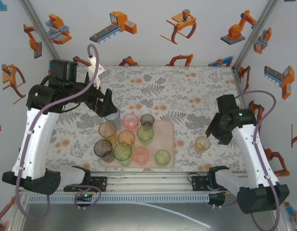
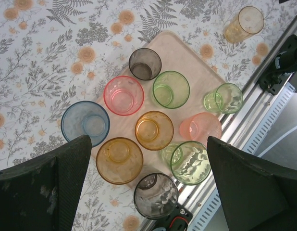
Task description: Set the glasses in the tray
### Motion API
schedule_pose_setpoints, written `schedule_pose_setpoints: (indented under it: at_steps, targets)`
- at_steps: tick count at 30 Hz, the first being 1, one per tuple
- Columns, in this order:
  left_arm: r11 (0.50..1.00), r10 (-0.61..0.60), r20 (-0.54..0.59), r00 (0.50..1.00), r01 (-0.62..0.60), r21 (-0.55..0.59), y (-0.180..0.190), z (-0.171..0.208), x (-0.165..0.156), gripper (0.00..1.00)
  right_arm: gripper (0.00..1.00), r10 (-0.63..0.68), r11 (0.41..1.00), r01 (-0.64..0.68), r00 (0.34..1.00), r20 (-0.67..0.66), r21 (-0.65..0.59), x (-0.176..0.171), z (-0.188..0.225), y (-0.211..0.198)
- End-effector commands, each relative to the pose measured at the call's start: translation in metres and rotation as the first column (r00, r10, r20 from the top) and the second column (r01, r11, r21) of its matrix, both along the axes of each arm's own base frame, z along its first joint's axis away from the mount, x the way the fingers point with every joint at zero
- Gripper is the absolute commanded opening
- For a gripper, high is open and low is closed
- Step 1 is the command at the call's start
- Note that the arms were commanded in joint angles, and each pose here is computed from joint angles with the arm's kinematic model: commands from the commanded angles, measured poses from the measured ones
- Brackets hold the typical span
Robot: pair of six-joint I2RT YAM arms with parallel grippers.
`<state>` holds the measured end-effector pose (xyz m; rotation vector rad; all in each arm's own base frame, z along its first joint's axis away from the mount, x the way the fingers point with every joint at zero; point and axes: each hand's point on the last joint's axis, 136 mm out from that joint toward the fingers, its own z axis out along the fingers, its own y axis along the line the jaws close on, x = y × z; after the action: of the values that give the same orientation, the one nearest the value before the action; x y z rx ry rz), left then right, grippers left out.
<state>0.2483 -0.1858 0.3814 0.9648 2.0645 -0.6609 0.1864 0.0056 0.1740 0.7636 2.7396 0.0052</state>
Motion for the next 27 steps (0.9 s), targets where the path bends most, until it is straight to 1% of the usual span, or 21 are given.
schedule_pose_setpoints:
  at_steps: [1,5,9,15,21,27]
  targets:
    - [0.999,-0.027,0.022,0.999,0.028,-0.026,-0.005,0.011,-0.002,0.97,0.5,-0.02,0.999,0.02,1.0,0.008,0.03,-0.01,-0.014,0.002]
    - [0.999,-0.031,0.014,0.999,0.031,-0.031,-0.007,0.011,-0.001,0.97,0.47,-0.042,0.998,0.042,0.999,-0.005,0.036,-0.019,-0.032,0.001]
    - [0.998,-0.049,0.009,0.999,0.049,-0.045,-0.009,0.014,-0.005,0.97,0.45,-0.054,0.998,0.054,0.999,0.007,0.037,-0.019,-0.043,0.0]
    - [0.984,-0.155,-0.044,0.987,0.15,-0.101,-0.018,0.015,-0.029,0.97,0.43,-0.057,0.997,0.055,0.997,0.043,0.046,-0.011,-0.043,0.001]
    - [0.984,-0.153,-0.041,0.987,0.149,-0.097,-0.017,0.014,-0.032,0.97,0.43,-0.054,0.998,0.053,0.998,0.028,0.034,-0.01,-0.046,0.0]
    - [0.975,-0.19,-0.034,0.981,0.184,-0.121,-0.018,0.02,-0.043,0.97,0.41,-0.06,0.998,0.06,0.998,0.025,0.029,-0.01,-0.048,-0.001]
